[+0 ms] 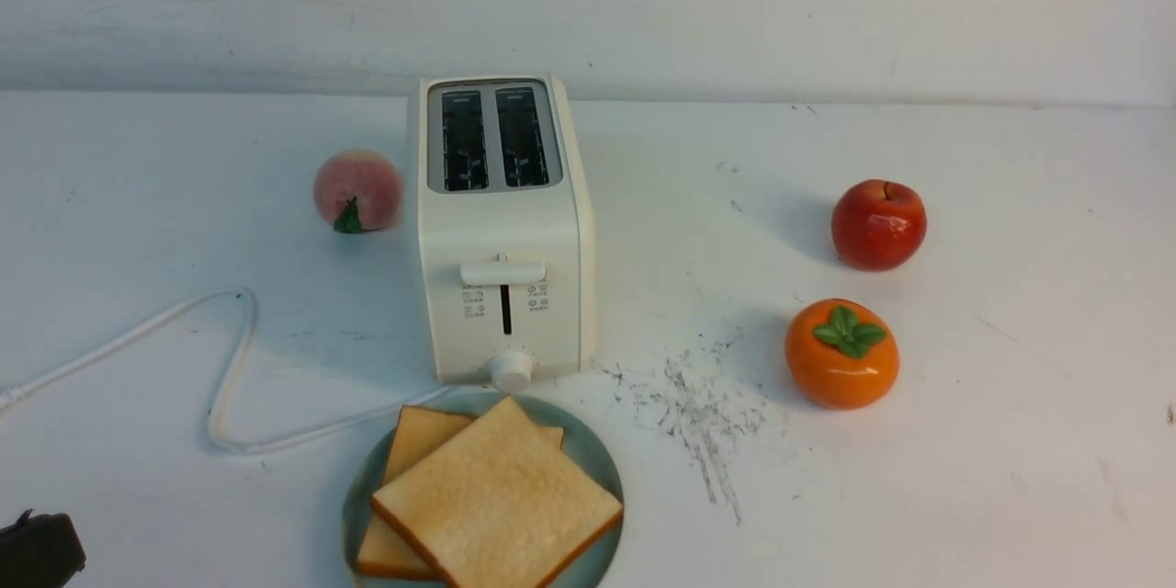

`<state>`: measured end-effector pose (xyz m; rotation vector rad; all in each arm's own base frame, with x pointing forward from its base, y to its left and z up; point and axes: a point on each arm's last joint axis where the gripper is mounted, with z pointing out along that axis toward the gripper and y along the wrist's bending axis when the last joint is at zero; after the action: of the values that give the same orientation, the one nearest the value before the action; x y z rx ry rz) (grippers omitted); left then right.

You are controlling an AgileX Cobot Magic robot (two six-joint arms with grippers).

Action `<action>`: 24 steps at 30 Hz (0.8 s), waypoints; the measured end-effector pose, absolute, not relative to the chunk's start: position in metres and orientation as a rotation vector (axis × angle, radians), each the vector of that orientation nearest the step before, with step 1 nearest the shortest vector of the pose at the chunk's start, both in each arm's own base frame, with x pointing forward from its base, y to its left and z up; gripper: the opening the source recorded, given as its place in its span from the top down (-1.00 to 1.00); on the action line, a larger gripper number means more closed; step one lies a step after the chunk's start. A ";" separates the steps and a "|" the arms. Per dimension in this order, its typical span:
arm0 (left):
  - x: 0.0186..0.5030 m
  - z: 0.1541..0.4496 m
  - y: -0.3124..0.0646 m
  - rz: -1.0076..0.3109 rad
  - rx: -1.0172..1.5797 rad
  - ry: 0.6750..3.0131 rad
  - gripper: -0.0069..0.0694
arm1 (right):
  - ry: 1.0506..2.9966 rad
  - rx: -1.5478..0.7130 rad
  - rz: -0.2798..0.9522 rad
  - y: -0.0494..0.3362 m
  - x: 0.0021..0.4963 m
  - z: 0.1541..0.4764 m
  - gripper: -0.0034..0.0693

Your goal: Take toasted bread from bread machine on white table place on plate.

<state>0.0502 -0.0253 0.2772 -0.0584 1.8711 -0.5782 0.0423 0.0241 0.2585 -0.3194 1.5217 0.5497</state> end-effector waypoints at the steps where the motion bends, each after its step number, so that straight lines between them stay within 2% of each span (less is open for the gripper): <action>1: 0.050 0.277 -0.025 -0.577 -0.057 1.872 0.82 | 1.522 -0.319 0.550 0.024 0.042 0.259 0.84; 6: 0.054 0.263 -0.022 -0.495 -0.049 1.848 0.82 | 1.521 -0.319 0.550 0.024 0.042 0.259 0.83; 12: 0.049 0.220 -0.010 -0.323 -0.114 1.731 0.81 | 1.521 -0.319 0.550 0.024 0.042 0.259 0.81; 13: 0.049 0.218 -0.010 -0.318 -0.117 1.728 0.81 | 1.521 -0.319 0.550 0.024 0.042 0.259 0.81; 16: 0.053 0.185 -0.009 -0.288 -0.126 1.799 0.81 | 1.521 -0.319 0.550 0.024 0.042 0.259 0.81; 18: 0.053 0.175 -0.009 -0.283 -0.125 1.847 0.80 | 1.521 -0.319 0.550 0.024 0.042 0.259 0.81; 24: 0.052 0.169 -0.009 -0.270 -0.117 1.892 0.79 | 1.521 -0.319 0.550 0.024 0.042 0.259 0.80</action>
<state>0.0517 -0.0089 0.1694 -0.1168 1.8922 -0.2700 0.0422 0.0241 0.2586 -0.3194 1.5208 0.5500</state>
